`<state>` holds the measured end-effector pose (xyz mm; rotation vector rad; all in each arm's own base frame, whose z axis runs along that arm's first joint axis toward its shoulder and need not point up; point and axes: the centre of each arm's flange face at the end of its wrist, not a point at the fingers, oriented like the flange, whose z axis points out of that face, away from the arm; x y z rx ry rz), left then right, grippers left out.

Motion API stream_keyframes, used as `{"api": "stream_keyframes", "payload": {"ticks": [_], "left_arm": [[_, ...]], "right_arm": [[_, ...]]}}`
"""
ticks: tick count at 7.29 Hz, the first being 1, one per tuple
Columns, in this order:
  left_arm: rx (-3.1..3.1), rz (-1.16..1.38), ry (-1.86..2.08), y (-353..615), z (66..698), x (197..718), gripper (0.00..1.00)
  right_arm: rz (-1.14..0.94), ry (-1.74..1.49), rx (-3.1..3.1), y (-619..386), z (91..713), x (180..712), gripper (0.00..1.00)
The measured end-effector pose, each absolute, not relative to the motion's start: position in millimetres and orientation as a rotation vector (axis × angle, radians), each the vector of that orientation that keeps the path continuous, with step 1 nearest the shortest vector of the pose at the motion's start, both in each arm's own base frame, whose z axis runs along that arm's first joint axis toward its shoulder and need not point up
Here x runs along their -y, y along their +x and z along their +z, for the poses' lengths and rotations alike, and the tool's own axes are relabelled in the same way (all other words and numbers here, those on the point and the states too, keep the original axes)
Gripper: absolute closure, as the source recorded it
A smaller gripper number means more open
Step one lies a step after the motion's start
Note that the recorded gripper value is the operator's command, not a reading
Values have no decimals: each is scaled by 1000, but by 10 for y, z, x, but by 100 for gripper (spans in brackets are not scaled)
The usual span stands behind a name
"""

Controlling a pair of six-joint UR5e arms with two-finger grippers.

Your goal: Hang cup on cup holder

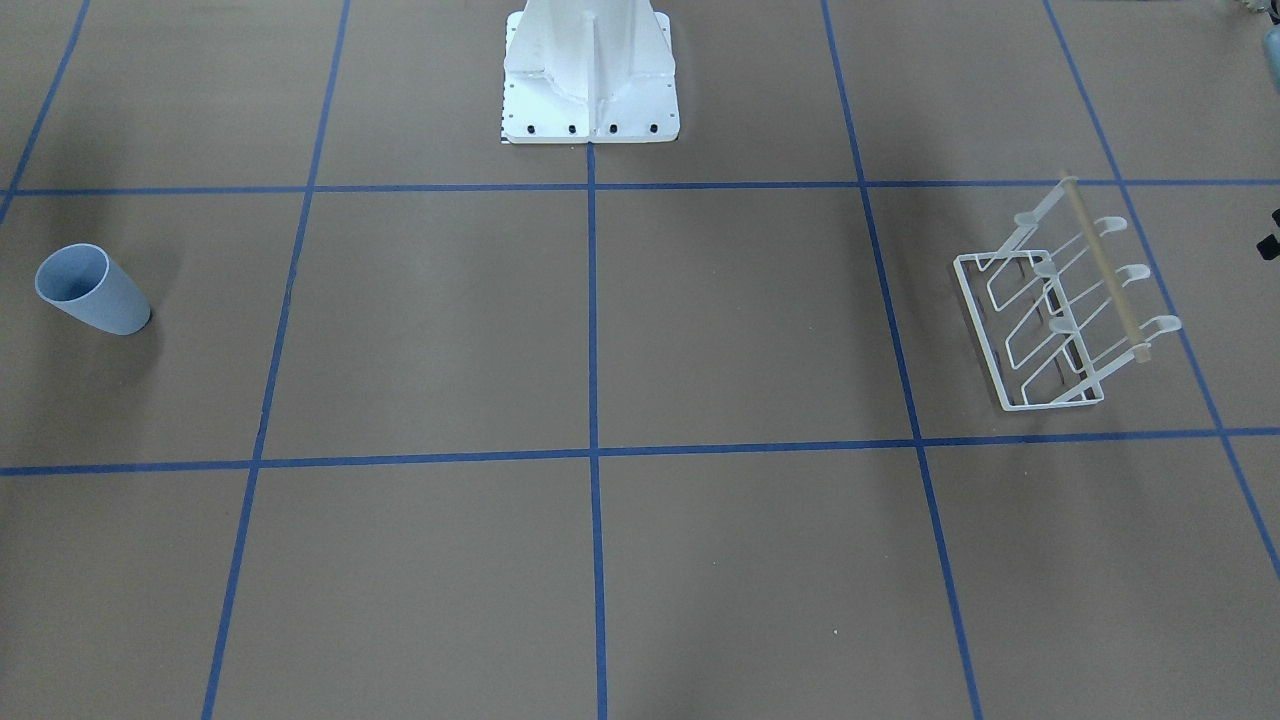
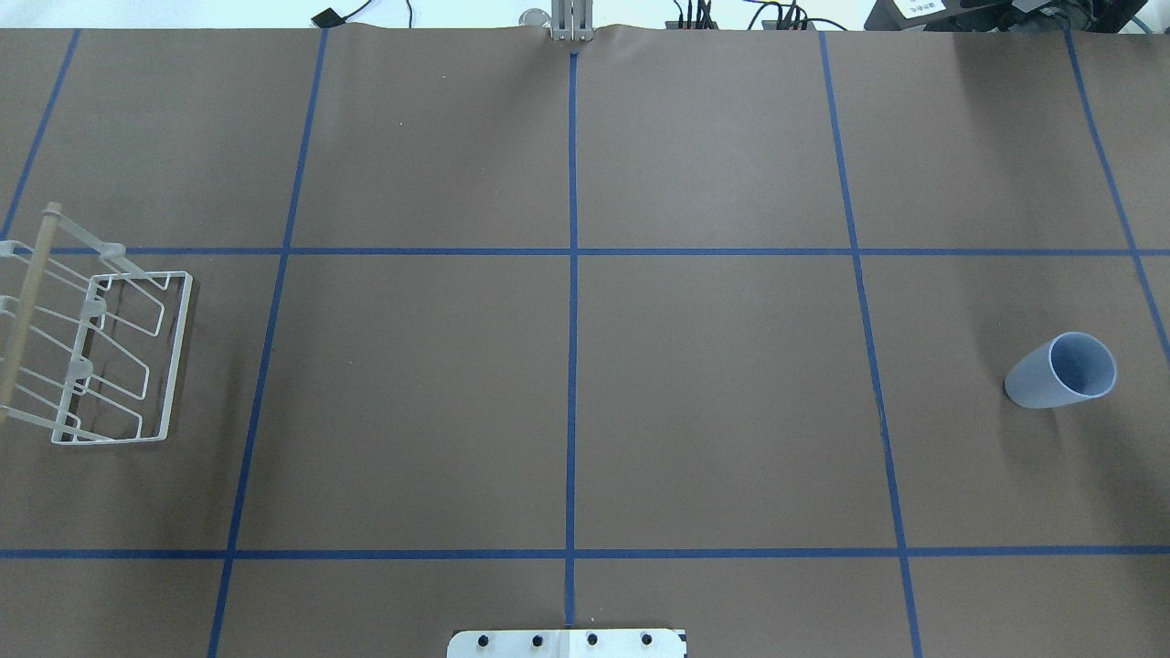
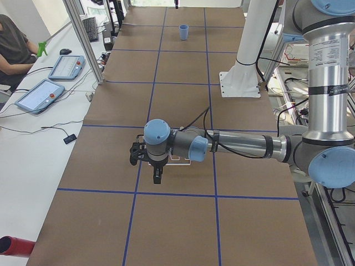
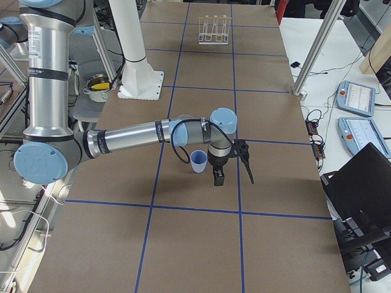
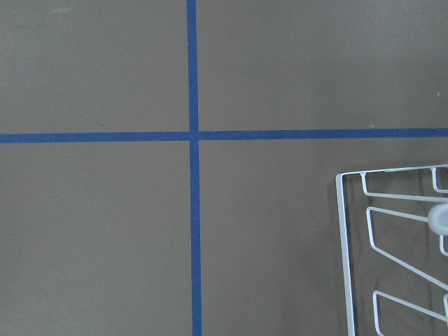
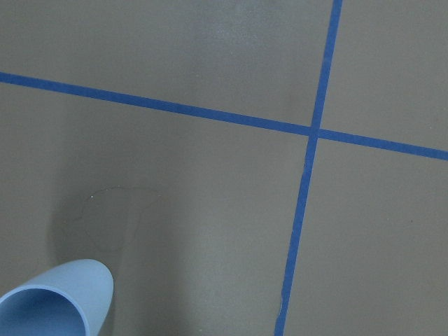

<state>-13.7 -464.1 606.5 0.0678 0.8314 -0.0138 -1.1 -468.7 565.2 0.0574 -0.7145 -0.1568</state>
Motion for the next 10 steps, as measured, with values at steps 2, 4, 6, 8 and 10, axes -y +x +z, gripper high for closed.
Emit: {"api": "stream_keyframes", "payload": {"ticks": [2, 4, 6, 8, 10], "left_arm": [[-778, 34, 52, -125, 6176, 4591, 1], [-708, 65, -5, -185, 6349, 4521, 1], [-694, 44, -74, -214, 6454, 4461, 1], [-692, 39, -90, -219, 6507, 4446, 1], [-698, 44, -82, -215, 6495, 4456, 1]], "right_arm": [[-169, 60, 719, -44, 5633, 4705, 0], [-180, 60, 721, -92, 5620, 4712, 0], [-193, 54, 726, -160, 5617, 4709, 0], [-219, 44, 731, -294, 5613, 4702, 0], [-269, 31, 739, -579, 5557, 4741, 0]]}}
